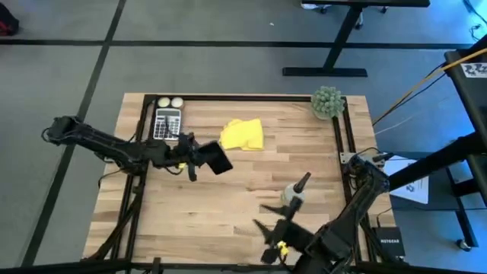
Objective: Apply microfiber cloth
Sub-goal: Spray the front of the black cellphone using the white spray bottle
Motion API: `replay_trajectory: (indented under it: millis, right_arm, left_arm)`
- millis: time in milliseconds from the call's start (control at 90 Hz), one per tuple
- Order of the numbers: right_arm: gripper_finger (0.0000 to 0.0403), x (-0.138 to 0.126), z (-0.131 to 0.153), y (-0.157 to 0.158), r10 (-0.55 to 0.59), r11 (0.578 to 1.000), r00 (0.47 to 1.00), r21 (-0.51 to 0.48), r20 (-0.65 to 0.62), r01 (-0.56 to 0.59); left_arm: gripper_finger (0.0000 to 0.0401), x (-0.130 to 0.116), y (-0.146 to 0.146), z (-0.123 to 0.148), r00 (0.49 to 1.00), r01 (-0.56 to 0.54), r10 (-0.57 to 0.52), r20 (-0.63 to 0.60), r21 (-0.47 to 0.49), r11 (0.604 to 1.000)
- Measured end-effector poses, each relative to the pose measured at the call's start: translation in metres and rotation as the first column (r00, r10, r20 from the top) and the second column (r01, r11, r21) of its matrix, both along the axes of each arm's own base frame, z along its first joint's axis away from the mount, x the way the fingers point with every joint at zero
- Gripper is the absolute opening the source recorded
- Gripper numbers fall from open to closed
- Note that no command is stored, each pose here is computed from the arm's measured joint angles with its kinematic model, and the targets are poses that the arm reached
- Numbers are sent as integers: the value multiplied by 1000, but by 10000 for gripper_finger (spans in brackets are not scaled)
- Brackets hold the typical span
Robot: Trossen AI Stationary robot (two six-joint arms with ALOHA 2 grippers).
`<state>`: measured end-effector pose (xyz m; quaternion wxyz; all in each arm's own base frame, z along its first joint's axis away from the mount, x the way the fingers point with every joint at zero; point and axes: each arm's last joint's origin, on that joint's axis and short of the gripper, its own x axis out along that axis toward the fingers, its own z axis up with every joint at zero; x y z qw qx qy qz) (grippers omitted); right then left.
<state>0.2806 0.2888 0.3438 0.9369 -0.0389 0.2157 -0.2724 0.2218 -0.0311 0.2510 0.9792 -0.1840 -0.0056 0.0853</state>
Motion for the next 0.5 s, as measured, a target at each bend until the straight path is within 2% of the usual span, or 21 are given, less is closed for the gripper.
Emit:
replay_trajectory:
  millis: [78, 156, 322, 500]
  right_arm:
    - [195, -13, -5, -2, -59, 997, 998, 53, 18, 58]
    - [195, -24, -15, 3, -52, 997, 998, 61, 20, 51]
    - [195, -42, -42, 8, -110, 980, 994, 168, 25, 104]
    - [195, -65, -92, 13, -236, 925, 972, 307, 6, 223]
  left_arm:
    - [17, 14, 2, -6, 998, 26, -25, -58, 20, 999]
    - [17, 27, 3, -13, 993, 61, -58, -105, 29, 998]
    - [17, 54, 7, -30, 972, 131, -122, -201, 32, 991]
    - [17, 72, 10, -45, 951, 161, -142, -276, 47, 986]
